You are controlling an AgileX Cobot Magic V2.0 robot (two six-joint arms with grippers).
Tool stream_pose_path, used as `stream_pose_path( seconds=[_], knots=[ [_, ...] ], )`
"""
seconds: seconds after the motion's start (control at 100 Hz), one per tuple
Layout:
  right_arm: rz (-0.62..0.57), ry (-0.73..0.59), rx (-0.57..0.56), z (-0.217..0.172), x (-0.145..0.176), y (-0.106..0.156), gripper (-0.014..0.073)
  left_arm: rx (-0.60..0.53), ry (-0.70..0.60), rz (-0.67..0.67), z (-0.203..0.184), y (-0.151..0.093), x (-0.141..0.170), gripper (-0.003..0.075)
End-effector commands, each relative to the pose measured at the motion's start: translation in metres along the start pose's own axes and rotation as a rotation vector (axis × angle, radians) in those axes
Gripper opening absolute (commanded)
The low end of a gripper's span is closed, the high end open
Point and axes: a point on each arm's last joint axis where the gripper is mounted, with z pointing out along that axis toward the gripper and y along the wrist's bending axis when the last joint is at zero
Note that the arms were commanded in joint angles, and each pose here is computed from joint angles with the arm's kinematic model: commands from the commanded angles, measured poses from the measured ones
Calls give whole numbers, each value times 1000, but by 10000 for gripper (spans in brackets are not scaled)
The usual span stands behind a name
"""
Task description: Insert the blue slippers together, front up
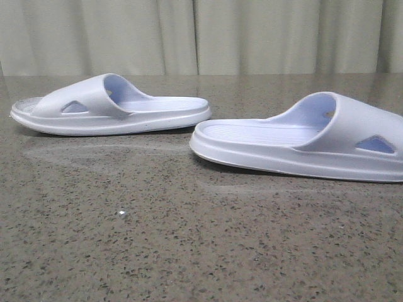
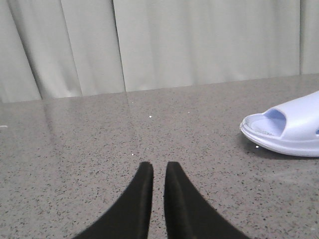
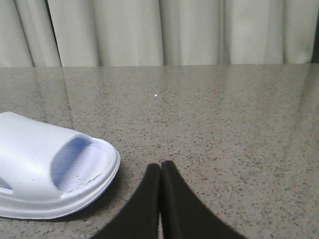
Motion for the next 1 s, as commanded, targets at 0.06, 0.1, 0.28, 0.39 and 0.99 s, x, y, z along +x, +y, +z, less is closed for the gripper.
stream_pose_path(
  seconds=[0.06,0.1,0.28,0.39,0.99],
  knots=[
    [-13,-88,7,-1,-2,0,-89,-11,-114,-22,-3,1,-7,15],
    [-13,-88,7,-1,-2,0,-89,-11,-114,-22,-3,1,-7,15],
    [-13,-88,7,-1,-2,0,-89,-11,-114,-22,-3,1,-7,15],
    [-13,-88,7,-1,-2,0,-89,-11,-114,-22,-3,1,-7,15],
    [134,-180,7,-2,-10,-2,-89,-9,-114,-71,-3,1,-7,15]
  ],
)
